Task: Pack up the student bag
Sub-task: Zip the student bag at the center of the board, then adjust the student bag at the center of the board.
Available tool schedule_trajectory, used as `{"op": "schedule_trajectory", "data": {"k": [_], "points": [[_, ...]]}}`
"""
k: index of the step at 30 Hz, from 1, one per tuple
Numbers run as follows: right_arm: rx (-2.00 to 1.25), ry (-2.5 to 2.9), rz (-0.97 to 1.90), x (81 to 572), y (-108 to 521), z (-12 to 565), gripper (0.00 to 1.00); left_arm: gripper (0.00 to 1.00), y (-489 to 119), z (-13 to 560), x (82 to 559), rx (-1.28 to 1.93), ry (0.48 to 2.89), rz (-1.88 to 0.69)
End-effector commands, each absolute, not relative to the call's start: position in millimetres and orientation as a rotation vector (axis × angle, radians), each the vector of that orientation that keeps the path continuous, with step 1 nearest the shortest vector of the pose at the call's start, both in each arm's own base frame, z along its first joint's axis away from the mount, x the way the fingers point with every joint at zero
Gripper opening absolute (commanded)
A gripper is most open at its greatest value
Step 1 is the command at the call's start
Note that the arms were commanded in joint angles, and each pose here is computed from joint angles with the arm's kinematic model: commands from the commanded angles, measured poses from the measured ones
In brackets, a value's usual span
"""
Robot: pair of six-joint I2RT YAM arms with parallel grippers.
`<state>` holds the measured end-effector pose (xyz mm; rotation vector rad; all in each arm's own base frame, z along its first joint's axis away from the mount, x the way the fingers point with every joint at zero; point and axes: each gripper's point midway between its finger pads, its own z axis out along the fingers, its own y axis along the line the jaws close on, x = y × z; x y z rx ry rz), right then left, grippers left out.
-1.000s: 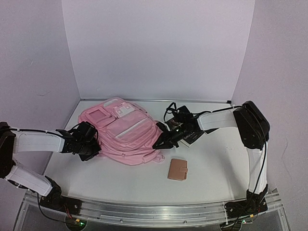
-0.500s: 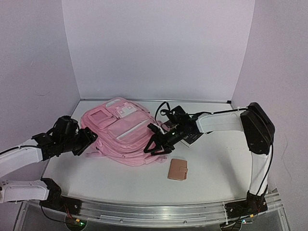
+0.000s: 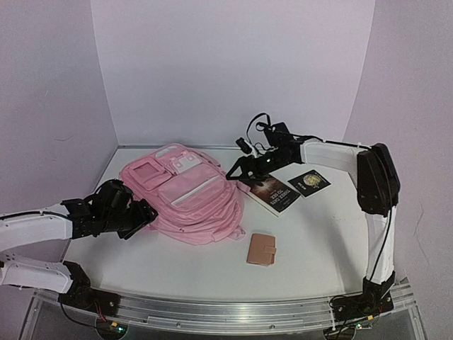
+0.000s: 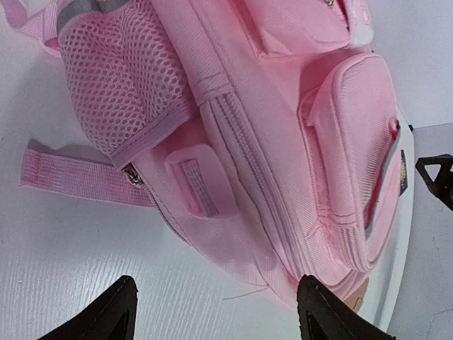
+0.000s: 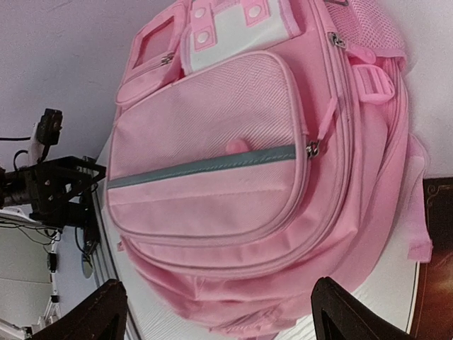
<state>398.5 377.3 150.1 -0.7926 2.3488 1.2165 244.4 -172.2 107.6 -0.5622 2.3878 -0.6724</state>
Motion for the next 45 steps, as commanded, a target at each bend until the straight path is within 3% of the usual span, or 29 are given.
{"op": "schedule_trajectory", "data": {"k": [1,6,12,17,23,27,31,37,45], "points": [[-0.817,2.419,1.172,407,386,114,0.85,0.75,-192,117,266,-0.590,2.315,-0.747],[-0.840,2.474,1.253,392,399,88,0.79,0.66,-201,99,280,-0.615,2.348,-0.699],[-1.002,2.518,1.349,323,424,70,0.68,0.54,-187,89,298,-0.684,2.362,-0.623],[-1.131,2.502,1.415,269,445,80,0.66,0.45,-161,98,318,-0.730,2.324,-0.614],[-1.289,2.393,1.534,212,479,117,0.66,0.48,-132,118,348,-0.692,2.326,-0.502],[-1.232,2.289,1.474,244,472,158,0.67,0.61,-120,143,353,-0.665,2.319,-0.401],[-1.055,2.264,1.392,314,427,180,0.69,0.69,-126,170,346,-0.545,2.295,-0.459],[-0.955,2.280,1.165,384,381,167,0.66,0.72,-154,187,327,-0.336,2.321,-0.556],[-0.995,2.317,1.079,403,384,134,0.58,0.71,-172,168,314,-0.311,2.374,-0.579]]}}
